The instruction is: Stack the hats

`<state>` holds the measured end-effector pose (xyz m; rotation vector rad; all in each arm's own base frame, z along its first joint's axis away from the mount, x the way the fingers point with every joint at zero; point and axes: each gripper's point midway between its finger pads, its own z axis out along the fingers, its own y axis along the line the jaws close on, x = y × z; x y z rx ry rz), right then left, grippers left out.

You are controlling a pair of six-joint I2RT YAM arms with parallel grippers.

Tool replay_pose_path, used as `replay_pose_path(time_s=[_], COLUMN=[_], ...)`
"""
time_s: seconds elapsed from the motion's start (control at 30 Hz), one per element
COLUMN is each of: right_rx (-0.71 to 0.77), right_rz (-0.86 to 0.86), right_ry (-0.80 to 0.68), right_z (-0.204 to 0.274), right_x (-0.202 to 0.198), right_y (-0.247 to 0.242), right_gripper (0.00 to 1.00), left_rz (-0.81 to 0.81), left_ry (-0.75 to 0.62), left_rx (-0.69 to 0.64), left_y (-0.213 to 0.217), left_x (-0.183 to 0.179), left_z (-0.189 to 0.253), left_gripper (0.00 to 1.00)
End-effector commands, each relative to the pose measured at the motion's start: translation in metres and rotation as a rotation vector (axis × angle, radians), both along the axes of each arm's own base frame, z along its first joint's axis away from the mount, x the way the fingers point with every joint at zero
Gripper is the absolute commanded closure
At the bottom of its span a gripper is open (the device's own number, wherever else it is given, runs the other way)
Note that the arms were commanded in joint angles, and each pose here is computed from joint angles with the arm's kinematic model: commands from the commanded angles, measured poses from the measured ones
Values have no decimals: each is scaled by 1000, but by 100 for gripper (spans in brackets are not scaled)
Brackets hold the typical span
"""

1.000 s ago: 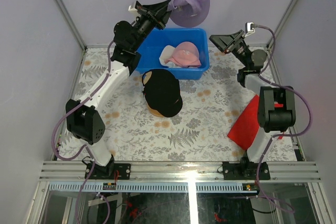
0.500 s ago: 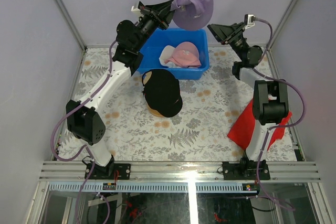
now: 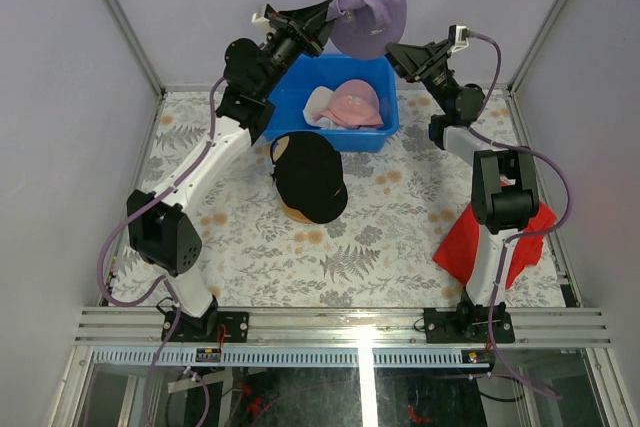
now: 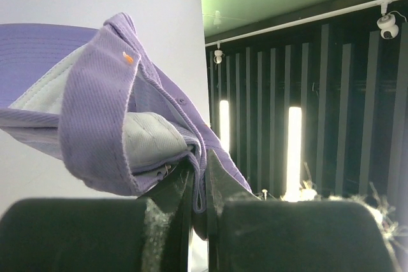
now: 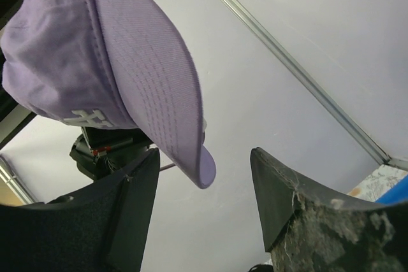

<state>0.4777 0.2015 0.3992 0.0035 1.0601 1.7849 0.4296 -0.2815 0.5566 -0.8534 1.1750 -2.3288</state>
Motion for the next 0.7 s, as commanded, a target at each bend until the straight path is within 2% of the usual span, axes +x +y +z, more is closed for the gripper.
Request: replay_pose_path(time_s=[0.0, 0.67], right_rx=[65, 82], right_rz=[1, 55], right_ry=[-179, -164], right_z=[46, 47], right_x=[-26, -37], right_y=[0, 20], right_gripper=[36, 46], left_rz=[-109, -85], left_ry=[95, 91], left_rx=[-217, -242], left_y=[10, 8], left_x=[-8, -5], left_z=[25, 26], left_gripper=[100, 100])
